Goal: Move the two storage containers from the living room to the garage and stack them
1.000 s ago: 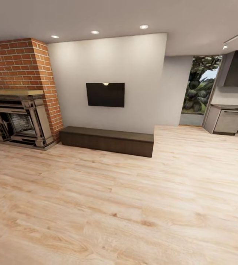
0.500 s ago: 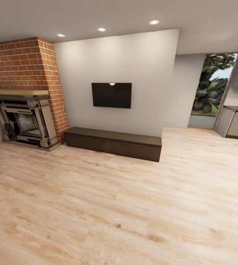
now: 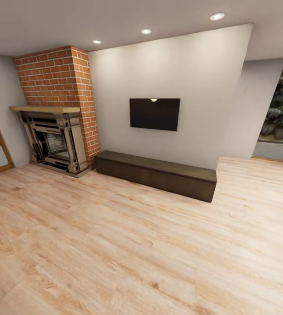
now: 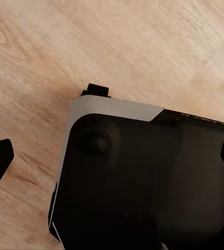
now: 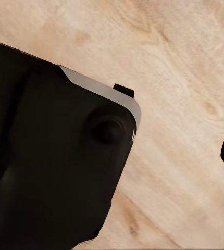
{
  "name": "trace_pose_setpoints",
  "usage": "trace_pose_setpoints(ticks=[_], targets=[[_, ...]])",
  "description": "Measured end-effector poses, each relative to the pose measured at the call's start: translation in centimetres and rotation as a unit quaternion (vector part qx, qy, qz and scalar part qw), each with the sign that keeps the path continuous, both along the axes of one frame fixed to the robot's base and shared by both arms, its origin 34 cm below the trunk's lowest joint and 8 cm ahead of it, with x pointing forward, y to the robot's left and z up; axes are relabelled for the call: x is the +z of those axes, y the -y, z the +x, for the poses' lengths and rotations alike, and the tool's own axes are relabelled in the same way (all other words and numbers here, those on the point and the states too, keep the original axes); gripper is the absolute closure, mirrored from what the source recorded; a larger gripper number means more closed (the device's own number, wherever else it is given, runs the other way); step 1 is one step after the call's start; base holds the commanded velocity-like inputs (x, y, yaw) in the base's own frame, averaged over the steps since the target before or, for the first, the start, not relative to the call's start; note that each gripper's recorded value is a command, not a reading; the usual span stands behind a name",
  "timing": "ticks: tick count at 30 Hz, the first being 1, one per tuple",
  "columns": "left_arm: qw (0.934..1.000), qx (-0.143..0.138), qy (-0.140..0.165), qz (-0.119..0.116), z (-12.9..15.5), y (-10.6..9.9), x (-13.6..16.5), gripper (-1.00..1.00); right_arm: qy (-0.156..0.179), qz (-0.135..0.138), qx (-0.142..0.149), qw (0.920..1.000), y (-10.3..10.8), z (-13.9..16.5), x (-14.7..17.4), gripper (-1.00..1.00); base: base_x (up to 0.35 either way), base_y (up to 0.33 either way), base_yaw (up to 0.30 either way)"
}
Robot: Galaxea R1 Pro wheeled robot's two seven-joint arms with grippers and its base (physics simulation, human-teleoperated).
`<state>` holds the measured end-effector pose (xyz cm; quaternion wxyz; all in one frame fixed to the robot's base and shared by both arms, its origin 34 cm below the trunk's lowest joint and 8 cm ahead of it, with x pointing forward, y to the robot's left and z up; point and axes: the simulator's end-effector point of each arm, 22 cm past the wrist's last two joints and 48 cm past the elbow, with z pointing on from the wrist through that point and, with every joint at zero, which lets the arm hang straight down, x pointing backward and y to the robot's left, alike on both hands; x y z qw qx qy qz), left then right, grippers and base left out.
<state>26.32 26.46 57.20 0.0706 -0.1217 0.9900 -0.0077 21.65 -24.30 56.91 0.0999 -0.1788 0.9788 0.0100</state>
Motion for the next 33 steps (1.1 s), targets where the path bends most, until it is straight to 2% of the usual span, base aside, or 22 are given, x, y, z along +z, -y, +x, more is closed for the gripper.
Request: trace_pose_setpoints(ticks=[33], targets=[[1.0,0.0,0.0,0.0,0.01,0.0,0.0,-1.0,0.0,0.0,0.0,1.0,0.0,0.0,0.0,-1.0,0.333,0.0,0.274]])
